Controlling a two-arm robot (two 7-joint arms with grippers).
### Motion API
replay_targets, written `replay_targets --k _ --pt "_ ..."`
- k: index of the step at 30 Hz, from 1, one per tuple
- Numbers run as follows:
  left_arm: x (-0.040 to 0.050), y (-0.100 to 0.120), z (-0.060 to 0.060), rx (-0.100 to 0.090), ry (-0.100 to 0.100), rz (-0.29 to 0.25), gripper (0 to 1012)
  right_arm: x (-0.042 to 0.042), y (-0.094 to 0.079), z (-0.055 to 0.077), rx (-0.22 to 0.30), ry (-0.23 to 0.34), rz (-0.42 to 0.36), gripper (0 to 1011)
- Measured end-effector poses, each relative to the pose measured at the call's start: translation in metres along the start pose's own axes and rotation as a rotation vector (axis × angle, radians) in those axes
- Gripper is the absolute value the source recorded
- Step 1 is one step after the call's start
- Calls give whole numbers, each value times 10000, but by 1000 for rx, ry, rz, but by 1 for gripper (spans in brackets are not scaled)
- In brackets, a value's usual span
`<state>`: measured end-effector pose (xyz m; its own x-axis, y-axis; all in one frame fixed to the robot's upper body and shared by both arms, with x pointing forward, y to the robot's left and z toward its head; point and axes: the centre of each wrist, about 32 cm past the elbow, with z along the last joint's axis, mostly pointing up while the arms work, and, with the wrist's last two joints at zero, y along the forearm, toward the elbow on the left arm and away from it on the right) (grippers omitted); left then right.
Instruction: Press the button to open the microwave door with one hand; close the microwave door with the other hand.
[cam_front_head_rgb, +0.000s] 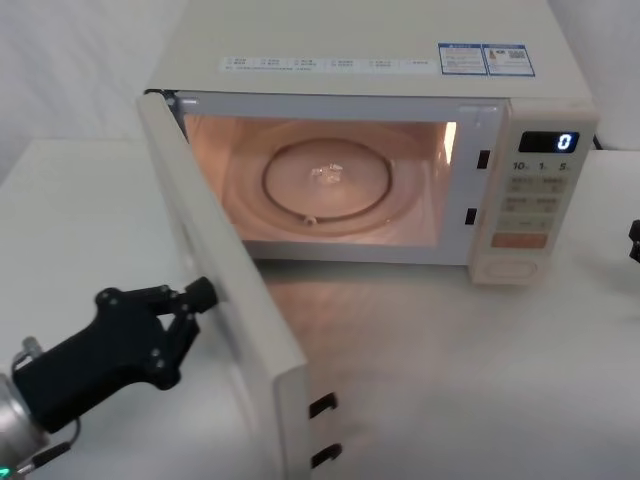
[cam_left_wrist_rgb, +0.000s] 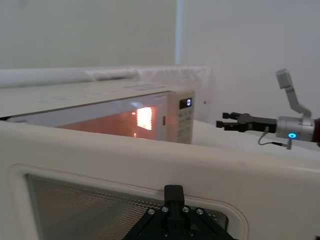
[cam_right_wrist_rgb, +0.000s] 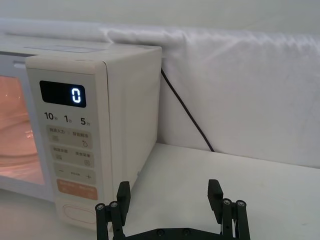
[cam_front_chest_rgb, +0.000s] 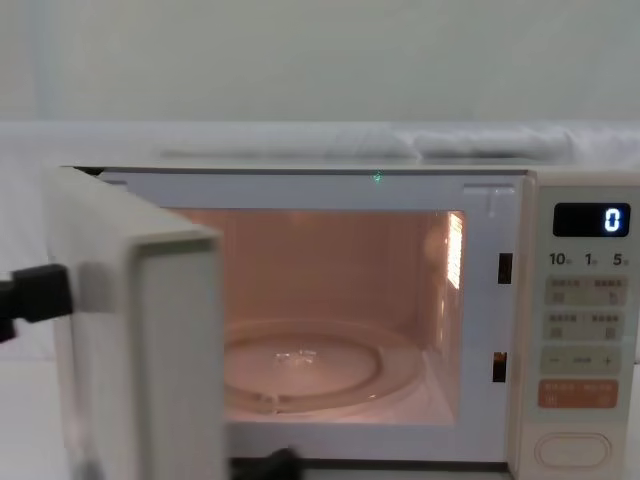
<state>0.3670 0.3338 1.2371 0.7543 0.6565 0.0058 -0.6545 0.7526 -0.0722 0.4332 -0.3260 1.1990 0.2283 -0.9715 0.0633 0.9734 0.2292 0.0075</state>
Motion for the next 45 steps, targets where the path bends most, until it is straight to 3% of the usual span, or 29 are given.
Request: replay_targets --k 10,16,25,30,37,45 --pt "42 -323 8 9 -13 -81 0 0 0 0 0 0 0 1002" --pt "52 -565 -14 11 -17 -100 0 0 0 0 0 0 0 1002" --pt "18 -1116 -81 -24 -31 -122 0 0 0 0 0 0 0 1002" --pt "-19 -1391 -86 -31 -31 -157 0 0 0 0 0 0 0 1002" --pt "-55 -1644 -78 -22 -38 -179 0 0 0 0 0 0 0 1002" --pt "-94 -1903 -59 1 -56 -171 0 0 0 0 0 0 0 1002"
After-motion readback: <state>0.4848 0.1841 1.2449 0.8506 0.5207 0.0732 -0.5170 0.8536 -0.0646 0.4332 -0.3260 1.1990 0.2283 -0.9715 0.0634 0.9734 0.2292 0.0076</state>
